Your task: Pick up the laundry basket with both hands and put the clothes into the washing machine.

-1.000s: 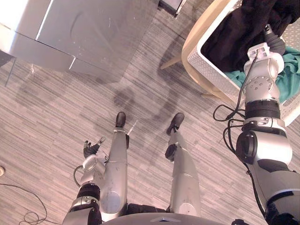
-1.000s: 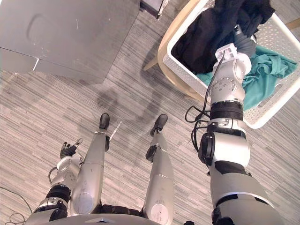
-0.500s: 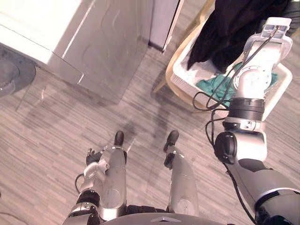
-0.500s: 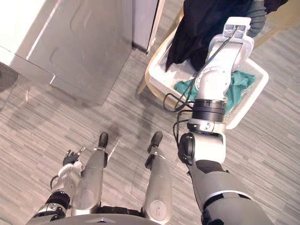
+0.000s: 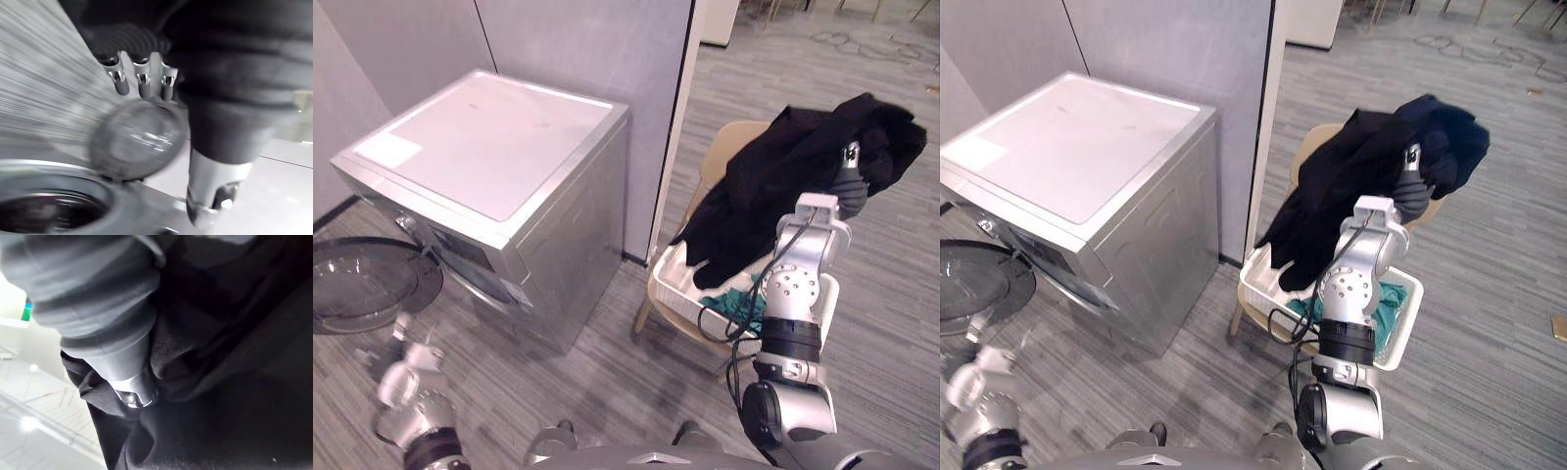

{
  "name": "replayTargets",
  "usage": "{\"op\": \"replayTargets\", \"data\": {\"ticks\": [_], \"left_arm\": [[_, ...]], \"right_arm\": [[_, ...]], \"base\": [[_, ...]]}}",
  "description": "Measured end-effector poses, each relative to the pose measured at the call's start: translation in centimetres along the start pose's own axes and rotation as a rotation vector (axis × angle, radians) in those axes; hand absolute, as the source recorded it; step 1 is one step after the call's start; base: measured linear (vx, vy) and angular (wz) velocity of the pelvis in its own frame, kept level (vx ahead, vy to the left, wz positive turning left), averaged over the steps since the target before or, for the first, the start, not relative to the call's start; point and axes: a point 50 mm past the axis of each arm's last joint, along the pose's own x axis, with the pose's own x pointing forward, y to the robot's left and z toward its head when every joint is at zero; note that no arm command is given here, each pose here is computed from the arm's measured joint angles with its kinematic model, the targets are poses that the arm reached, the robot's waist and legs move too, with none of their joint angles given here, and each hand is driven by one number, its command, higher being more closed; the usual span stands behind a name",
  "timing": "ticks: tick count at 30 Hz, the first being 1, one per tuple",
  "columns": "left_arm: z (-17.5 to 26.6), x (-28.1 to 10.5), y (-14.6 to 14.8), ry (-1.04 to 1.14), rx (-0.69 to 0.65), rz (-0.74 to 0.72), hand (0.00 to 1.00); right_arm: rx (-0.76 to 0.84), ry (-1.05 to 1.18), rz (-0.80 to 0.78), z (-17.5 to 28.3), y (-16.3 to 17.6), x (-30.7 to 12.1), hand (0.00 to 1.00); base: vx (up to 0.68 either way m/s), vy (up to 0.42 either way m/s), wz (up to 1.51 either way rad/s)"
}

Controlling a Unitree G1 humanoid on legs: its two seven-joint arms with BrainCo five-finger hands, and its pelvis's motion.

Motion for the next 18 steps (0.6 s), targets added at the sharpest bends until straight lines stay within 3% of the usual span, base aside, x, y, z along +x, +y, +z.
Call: {"op": "replayTargets", "data": {"ticks": [6, 9, 15, 18], "left_arm": [[6.0, -1.5, -3.5, -0.3, 0.0, -0.11, 0.0], [7.2, -2.4, -7.0, -0.378, 0.039, -0.265, 0.0], [6.1, -7.1, -17.2, -0.312, 0.029, -0.827, 0.0], [3.8, -10.1, -20.1, -0.249, 0.106, -1.032, 0.0]], "right_arm": [[-0.062, 0.048, 0.052, -0.7, 0.3, 0.0, 1.0], [-0.089, 0.066, 0.11, -0.8, 1.0, 0.1, 1.0], [-0.105, 0.082, 0.23, -0.9, 3.6, 0.8, 1.0], [-0.108, 0.082, 0.285, -0.8, 5.2, 1.1, 1.0]], "base": [[-0.01, 0.047, -0.22], [-0.07, 0.034, -0.37], [-0.06, 0.018, -0.33], [-0.05, -0.008, -0.28]]}}
